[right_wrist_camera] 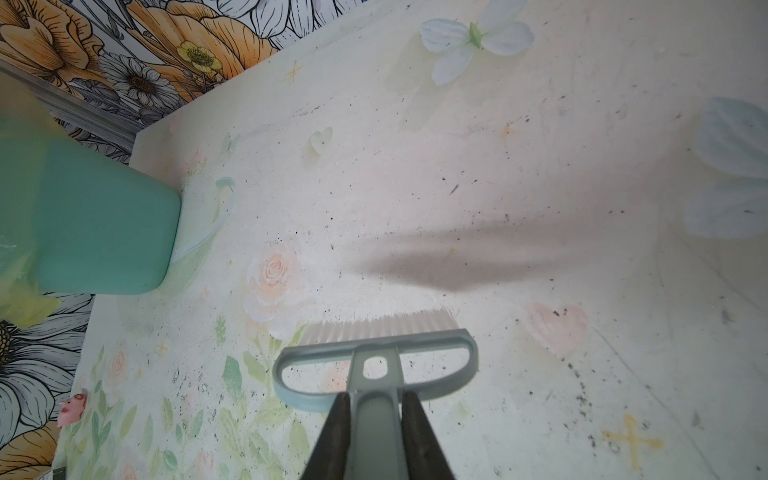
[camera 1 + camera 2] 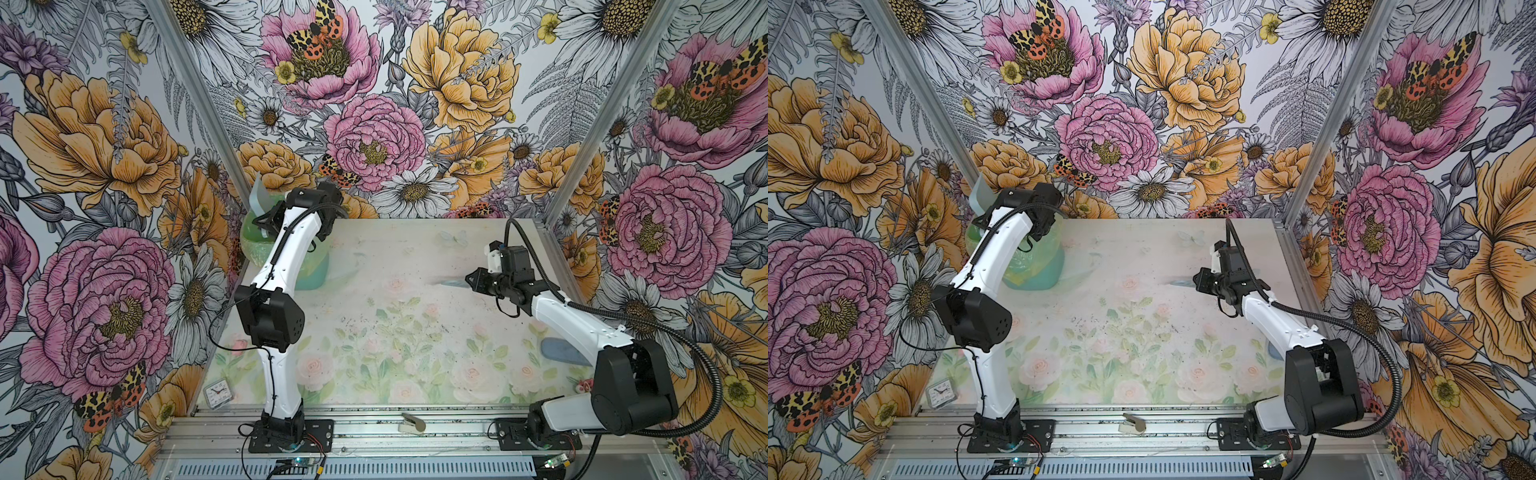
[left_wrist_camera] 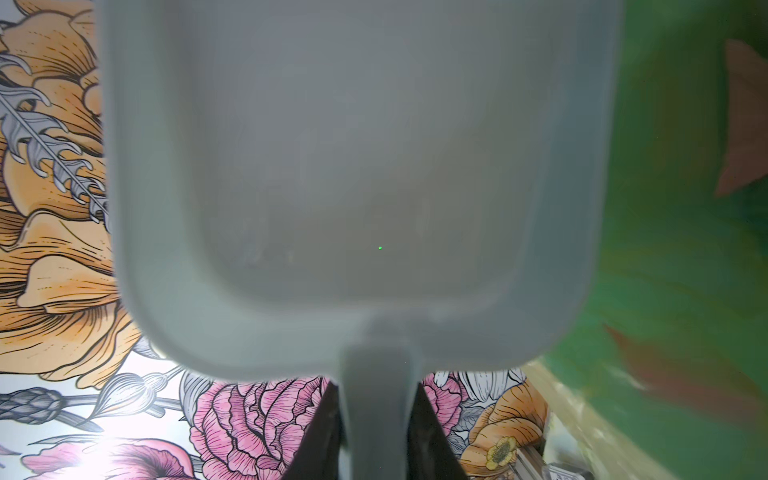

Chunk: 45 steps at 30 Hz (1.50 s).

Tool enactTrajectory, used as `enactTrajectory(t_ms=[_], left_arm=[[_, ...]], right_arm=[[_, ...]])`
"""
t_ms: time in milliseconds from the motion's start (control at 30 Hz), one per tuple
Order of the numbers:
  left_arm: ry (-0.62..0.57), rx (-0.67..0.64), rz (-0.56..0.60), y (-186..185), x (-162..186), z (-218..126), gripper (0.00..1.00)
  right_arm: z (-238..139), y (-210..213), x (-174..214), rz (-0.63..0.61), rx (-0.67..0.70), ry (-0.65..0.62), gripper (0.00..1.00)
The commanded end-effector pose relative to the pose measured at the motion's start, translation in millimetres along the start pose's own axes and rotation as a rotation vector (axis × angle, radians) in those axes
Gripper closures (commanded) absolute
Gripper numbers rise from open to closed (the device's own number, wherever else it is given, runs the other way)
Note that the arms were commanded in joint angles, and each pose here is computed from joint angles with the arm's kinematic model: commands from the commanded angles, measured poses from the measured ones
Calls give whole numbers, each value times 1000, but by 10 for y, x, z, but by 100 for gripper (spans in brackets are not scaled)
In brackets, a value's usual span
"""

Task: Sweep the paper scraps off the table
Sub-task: 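Tip the dustpan over the bin with the left gripper to drop the orange scrap, then lower the empty dustpan to the table center with the left gripper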

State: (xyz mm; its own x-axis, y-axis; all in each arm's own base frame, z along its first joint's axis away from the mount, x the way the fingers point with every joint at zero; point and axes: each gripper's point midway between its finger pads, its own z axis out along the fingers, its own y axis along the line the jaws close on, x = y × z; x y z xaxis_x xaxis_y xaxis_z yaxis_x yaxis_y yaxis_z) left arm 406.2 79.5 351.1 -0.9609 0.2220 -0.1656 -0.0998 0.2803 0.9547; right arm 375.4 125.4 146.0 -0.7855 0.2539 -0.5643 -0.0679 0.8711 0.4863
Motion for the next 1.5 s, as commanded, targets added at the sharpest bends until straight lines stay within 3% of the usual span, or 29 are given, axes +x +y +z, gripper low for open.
enactTrajectory(t_ms=[0,433,700,1033,1167,1367,1467], left_arm=[[-46,119,-109,155,45,-134,88],[-191,327,-225,205,-40,-599,87],[-305,516,-240,-81,-198,-1135,86],[-375,788,-288,-681,-363,-1821,85],[-409,980,-299,-1074,-479,-2126,85],[-388,1176,-304,-1680,-503,-2361,84],[-392,1256,-343,-1801,-445,-2468,84]], right_arm=[[-96,94,-136,-6,-37,-54,100],[-191,118,-228,0,-28,-91,100],[-329,37,-441,-81,71,-144,100],[-555,-51,-884,-196,223,-283,100],[-621,-68,-1057,-217,273,-326,100],[-556,-127,-1191,-233,321,-343,100],[-493,-171,-1246,-229,339,-360,100]])
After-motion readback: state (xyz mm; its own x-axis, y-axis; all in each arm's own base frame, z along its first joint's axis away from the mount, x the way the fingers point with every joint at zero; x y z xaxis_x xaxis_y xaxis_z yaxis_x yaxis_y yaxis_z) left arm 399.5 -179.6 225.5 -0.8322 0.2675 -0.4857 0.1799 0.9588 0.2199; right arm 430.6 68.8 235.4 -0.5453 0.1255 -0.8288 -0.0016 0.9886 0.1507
